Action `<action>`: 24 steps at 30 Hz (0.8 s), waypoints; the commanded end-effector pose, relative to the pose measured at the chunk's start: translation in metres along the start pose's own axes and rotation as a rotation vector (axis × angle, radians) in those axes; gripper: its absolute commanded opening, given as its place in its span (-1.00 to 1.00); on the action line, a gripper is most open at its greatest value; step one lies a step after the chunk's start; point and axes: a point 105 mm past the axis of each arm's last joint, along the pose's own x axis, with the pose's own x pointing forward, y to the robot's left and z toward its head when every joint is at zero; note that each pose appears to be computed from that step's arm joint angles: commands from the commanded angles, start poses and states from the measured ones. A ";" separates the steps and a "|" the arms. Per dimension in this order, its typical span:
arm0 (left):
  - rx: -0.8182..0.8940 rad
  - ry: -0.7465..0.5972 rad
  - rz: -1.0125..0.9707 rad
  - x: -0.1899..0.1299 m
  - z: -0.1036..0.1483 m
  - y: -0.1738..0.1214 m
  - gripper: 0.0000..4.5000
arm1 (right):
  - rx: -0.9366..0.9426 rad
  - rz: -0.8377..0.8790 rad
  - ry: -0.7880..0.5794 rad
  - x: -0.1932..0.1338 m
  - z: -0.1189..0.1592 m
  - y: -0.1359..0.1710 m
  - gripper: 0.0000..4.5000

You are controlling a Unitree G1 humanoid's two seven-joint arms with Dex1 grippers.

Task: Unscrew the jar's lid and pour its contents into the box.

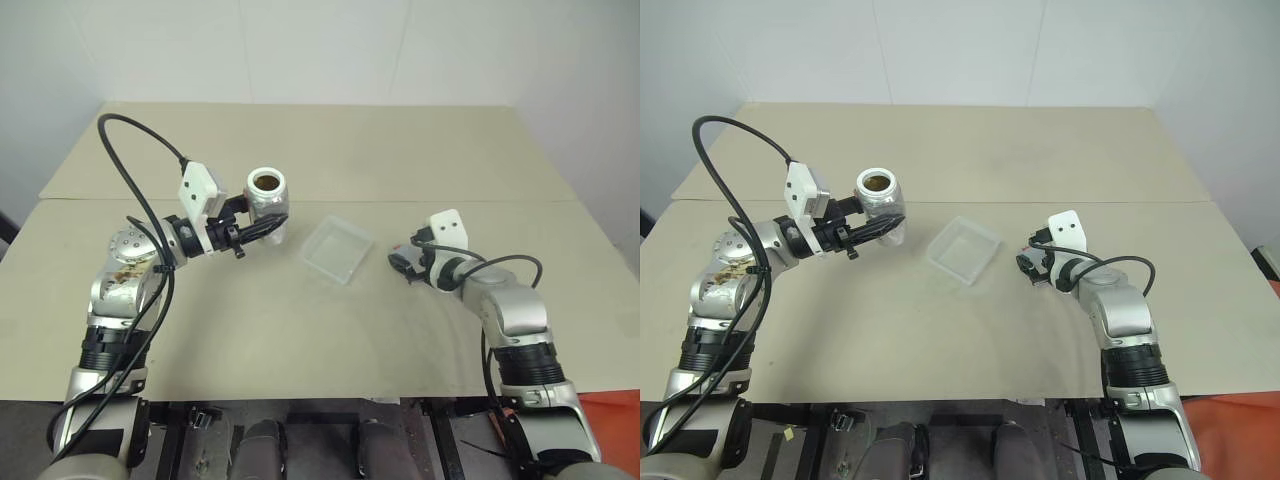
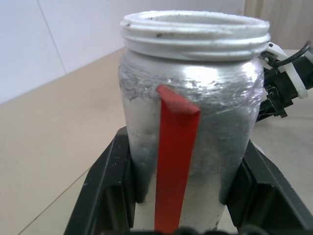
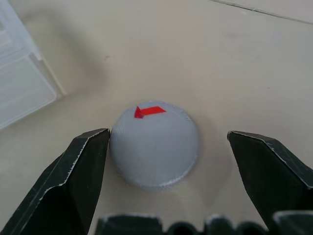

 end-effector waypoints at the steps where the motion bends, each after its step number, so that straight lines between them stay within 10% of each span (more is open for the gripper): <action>1: 0.081 -0.025 0.031 -0.001 0.018 0.009 -0.13 | -0.066 0.065 -0.113 -0.022 0.037 0.002 0.99; 10: 0.513 0.106 0.118 0.030 0.013 0.037 -0.13 | -0.130 0.493 -0.249 -0.088 0.097 0.032 0.99; 24: 1.919 0.116 -0.169 0.120 0.013 0.012 -0.13 | -0.283 0.718 -0.159 -0.106 0.104 0.044 0.99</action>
